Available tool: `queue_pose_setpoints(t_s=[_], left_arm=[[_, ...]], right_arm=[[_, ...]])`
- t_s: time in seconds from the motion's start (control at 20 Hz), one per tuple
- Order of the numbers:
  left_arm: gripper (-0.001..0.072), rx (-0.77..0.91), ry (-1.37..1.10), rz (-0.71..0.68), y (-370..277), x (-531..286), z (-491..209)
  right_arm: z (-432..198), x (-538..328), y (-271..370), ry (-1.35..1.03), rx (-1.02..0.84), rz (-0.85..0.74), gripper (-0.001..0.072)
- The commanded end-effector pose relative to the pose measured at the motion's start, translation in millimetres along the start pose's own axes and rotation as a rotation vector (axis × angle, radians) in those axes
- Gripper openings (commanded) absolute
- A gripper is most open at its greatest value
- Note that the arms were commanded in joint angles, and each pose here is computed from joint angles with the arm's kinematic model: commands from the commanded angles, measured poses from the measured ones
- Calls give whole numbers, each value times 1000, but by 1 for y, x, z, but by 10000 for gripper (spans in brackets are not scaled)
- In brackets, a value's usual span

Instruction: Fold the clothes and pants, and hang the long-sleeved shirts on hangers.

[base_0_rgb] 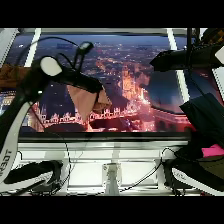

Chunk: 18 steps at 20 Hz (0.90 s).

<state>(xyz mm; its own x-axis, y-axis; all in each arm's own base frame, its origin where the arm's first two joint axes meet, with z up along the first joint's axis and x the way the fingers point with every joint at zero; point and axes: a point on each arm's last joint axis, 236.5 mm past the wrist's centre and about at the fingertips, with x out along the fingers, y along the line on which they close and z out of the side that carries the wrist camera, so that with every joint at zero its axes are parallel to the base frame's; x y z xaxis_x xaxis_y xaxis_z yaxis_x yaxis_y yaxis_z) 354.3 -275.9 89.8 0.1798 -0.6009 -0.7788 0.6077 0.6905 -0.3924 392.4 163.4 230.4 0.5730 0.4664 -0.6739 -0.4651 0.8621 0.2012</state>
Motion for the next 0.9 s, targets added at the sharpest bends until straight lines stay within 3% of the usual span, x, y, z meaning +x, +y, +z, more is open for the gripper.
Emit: queue_pose_setpoints(t_s=[0.0, 0.45, 0.5, 0.55, 0.6, 0.75, 0.85], left_arm=[[12, -27, 173, -43, 2, 32, -36], [25, -66, 255, -64, 9, 53, -54], [164, -67, 258, -64, 9, 54, -54], [458, -67, 259, -64, 10, 54, -55], [629, -68, 255, -63, 10, 54, -54], [615, -89, 188, -48, 21, 46, -39], [511, -118, 66, -34, 31, 27, -13]], right_arm=[[3, 0, 3, -11, 11, 11, 9], [1, 5, 3, 2, 16, 19, 9], [1, 5, 3, -1, 17, 18, 9], [4, 5, 2, -13, 16, 16, 8], [9, 4, 1, -34, 17, 12, 9], [13, 4, 2, -49, 21, 15, 9], [7, 5, 2, -26, 19, 15, 9]])
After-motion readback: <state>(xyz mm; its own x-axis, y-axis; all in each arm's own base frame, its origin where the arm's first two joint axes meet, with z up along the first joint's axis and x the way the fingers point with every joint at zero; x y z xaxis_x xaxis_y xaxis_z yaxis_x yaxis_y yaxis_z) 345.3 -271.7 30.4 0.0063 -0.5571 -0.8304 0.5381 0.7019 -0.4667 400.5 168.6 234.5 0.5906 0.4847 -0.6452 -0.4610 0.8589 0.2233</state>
